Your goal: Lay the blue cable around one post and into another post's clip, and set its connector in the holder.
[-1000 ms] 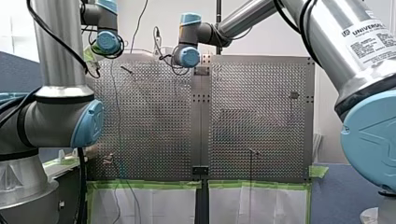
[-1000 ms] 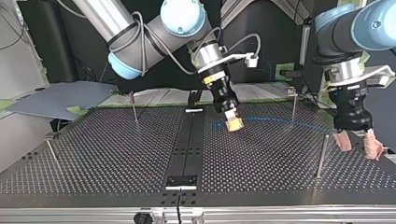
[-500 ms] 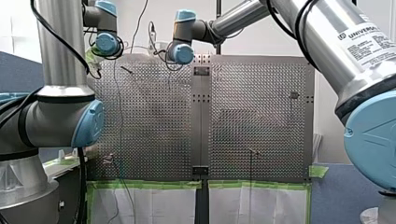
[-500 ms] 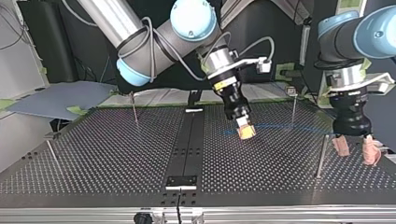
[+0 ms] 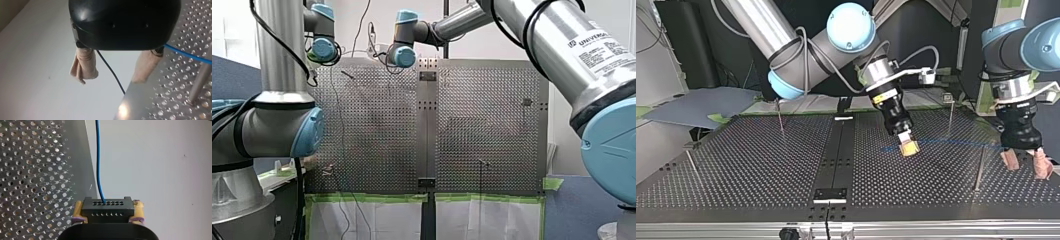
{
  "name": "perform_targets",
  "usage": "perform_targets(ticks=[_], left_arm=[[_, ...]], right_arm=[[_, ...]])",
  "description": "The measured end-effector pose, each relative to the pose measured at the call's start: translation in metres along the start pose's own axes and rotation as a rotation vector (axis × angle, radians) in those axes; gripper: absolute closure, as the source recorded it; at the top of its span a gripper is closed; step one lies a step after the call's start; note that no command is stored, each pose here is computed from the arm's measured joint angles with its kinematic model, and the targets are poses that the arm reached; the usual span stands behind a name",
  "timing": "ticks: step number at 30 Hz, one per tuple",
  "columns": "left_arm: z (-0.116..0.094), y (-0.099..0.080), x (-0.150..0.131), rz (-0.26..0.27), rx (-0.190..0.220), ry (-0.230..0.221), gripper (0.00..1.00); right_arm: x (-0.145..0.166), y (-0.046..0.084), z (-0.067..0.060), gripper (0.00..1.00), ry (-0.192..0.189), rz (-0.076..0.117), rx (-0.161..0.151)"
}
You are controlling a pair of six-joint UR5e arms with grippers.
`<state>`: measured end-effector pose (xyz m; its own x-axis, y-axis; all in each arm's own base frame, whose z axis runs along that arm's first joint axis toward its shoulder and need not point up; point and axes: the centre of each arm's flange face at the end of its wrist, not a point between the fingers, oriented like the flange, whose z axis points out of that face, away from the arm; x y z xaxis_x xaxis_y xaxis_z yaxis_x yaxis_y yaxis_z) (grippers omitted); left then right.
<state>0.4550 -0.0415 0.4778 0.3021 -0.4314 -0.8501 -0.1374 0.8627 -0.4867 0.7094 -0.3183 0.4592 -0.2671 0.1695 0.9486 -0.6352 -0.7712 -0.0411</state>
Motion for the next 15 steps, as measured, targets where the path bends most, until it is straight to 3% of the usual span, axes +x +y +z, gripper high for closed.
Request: perform_targets(ticks=[6, 15], left_arm=[[0.016, 0.002, 0.005, -0.001, 0.005, 0.002, 0.00], [0.037, 0.008, 0.005, -0.031, 0.009, -0.020, 0.00]], right_arm=[[-0.012, -0.006, 0.008, 0.98, -0.028, -0.003, 0.009], [-0.008, -0.009, 0.024, 0.98, -0.010, 0.004, 0.015]])
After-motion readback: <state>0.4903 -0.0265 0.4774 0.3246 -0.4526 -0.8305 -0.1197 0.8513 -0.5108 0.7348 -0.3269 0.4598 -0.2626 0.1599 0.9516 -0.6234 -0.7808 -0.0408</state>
